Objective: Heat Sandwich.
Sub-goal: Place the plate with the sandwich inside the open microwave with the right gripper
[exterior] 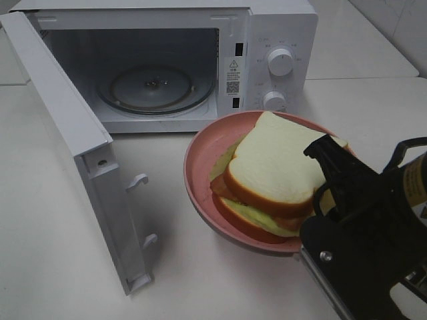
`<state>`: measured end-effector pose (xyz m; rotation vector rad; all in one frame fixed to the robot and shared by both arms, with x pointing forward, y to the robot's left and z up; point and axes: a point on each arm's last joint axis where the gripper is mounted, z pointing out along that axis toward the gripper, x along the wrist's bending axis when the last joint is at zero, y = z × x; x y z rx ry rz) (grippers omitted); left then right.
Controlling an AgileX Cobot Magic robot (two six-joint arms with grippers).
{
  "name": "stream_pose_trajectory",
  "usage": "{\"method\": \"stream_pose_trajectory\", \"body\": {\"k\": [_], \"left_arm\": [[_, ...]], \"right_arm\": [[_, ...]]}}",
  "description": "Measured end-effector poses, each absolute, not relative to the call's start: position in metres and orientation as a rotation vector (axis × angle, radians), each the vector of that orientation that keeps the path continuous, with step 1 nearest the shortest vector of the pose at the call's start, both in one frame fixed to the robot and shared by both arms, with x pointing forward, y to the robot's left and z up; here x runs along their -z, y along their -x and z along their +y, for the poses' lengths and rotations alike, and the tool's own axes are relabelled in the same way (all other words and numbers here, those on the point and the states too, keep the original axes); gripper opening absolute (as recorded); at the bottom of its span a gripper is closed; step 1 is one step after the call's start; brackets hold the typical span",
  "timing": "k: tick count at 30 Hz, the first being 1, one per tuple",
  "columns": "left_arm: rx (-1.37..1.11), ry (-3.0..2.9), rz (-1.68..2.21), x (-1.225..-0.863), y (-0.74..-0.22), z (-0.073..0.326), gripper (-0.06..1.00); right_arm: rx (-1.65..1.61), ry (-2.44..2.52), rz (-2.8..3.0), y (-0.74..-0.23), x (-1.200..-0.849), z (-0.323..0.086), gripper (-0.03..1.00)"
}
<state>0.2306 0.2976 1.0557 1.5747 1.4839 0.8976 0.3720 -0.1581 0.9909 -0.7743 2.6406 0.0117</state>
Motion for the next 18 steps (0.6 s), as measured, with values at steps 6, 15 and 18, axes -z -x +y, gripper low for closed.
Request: {"method": "stream_pose_trajectory", "body": {"k": [6, 15, 18], "left_arm": [[-0.898, -1.575, 1.484, -1.056, -0.231, 0.298, 0.68], [-0.898, -1.575, 1.484, -1.056, -0.231, 0.298, 0.68], [-0.898, -1.575, 1.484, -1.056, -0.231, 0.298, 0.68]], "right_arm": [[0.037, 0.826, 2.682, -0.378, -0.973, -0.15, 0.05], [-0.001, 0.849, 2.665, -0.398, -0.965, -0.12, 0.05], [-0.024, 0.869, 2.637, -0.408, -0.967, -0.107, 0.05]]}}
